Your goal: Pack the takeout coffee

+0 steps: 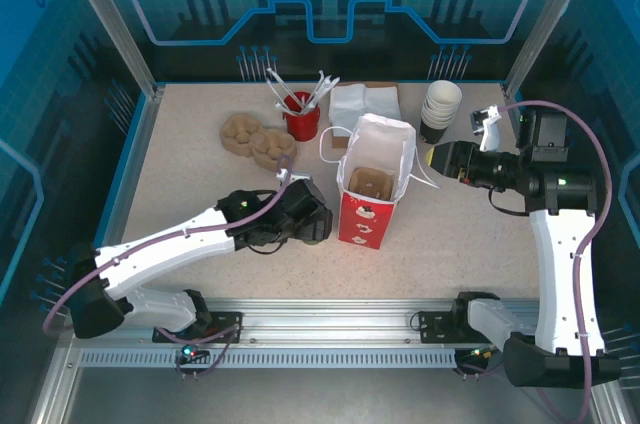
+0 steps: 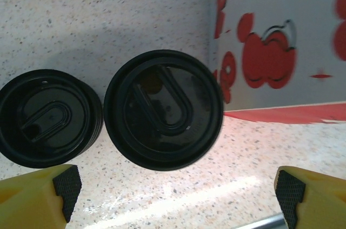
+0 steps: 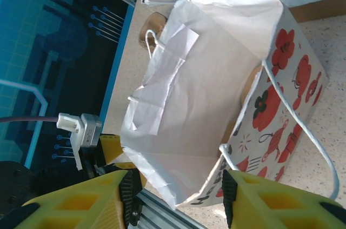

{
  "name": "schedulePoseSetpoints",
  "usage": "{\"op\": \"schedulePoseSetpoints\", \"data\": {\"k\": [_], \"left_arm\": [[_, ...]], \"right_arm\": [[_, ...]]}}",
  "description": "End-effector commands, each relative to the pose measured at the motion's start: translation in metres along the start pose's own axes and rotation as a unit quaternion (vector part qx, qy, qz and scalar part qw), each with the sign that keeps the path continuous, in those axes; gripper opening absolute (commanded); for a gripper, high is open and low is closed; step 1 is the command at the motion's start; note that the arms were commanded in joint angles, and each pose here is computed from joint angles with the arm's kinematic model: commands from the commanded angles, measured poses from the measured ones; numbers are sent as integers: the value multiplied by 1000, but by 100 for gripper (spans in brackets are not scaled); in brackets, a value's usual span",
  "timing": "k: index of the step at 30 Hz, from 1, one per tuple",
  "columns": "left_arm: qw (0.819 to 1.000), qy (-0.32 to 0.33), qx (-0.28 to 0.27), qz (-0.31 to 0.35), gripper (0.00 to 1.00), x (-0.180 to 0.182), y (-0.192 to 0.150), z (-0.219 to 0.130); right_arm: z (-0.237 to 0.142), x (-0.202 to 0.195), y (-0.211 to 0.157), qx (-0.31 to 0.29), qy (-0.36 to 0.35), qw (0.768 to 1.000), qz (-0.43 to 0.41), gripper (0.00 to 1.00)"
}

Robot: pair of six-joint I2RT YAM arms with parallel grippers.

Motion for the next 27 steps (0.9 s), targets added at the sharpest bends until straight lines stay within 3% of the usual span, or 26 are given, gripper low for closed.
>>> {"op": "schedulePoseSetpoints", "data": {"k": [1, 17, 27], "left_arm": [[999, 42, 4, -11, 96, 5, -5, 11], [997, 75, 29, 15, 98, -9, 6, 34], [996, 83, 35, 16, 91, -11, 9, 41]], "right_arm": [[1, -7, -1, -2, -8, 1000, -1, 49], [8, -20, -5, 4, -27, 1000, 1, 49], [10, -22, -4, 6, -30, 1000, 1, 49]]}}
Point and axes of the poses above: each hand's point on the last joint's axis, 136 mm out from that joint toward the fingers, its own z axis out along the fingers, its own x axis along the line the jaws close on, y = z × x, the point moved 6 cm from there along -z, back along the fingers, and after that the axes turned 12 degrees about z, right-handed, at the moved point
